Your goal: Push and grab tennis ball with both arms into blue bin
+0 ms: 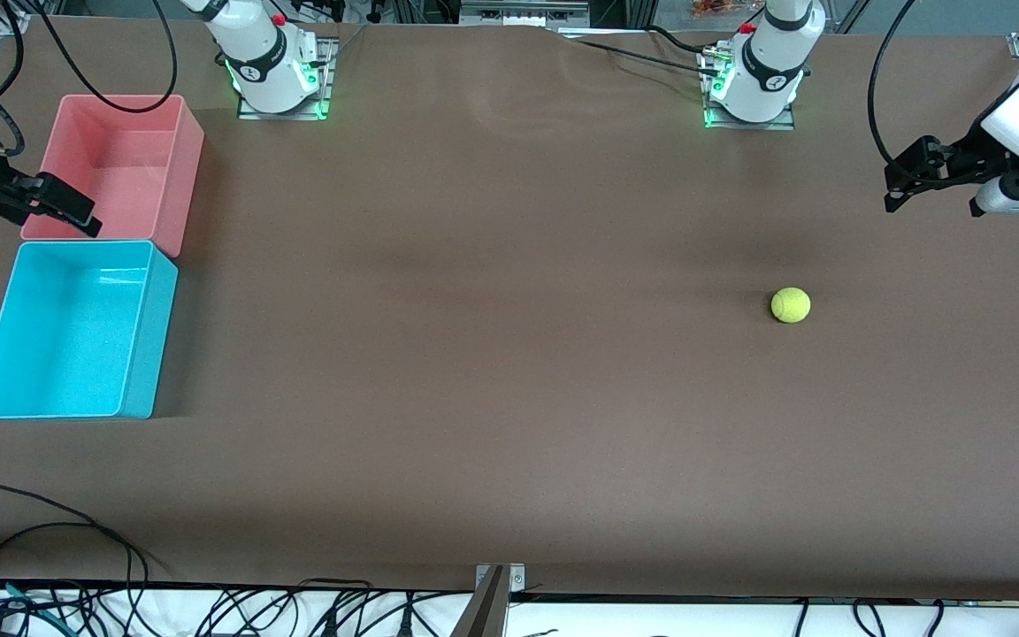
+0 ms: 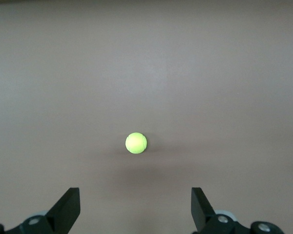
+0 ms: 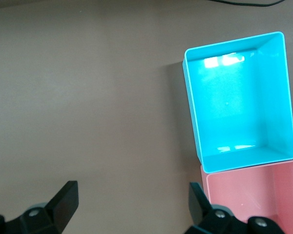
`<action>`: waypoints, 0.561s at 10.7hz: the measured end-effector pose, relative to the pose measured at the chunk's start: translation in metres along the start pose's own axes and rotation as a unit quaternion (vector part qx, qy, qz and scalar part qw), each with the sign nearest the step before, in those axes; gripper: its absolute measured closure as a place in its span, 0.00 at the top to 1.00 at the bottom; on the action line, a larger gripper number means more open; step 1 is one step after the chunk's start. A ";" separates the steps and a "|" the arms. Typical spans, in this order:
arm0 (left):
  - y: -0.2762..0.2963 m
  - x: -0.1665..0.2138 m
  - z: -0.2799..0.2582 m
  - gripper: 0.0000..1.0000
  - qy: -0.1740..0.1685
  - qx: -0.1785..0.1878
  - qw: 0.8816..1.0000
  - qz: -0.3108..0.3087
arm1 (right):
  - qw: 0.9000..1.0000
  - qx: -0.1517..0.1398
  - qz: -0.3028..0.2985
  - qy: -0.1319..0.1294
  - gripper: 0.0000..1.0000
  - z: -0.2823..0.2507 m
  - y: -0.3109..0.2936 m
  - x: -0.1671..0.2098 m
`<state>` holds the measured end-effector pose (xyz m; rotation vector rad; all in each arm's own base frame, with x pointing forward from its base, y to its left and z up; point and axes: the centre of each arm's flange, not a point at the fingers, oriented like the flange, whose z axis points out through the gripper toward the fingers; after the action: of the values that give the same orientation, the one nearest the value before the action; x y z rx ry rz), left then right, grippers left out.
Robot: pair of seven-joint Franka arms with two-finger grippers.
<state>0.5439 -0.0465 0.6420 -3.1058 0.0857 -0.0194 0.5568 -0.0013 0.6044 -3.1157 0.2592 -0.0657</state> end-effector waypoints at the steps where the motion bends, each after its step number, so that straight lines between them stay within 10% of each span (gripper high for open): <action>1: -0.001 0.000 0.001 1.00 0.002 0.000 1.000 -0.001 | 1.000 0.000 0.000 0.000 1.00 0.000 0.000 0.000; 6: -0.022 -0.006 0.017 1.00 -0.010 0.002 1.000 -0.023 | 1.000 0.000 0.000 0.000 1.00 0.000 0.000 0.000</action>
<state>0.5390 -0.0235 0.6255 -3.1025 0.0128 0.0104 0.5568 -0.0012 0.6044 -3.1157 0.2583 -0.0657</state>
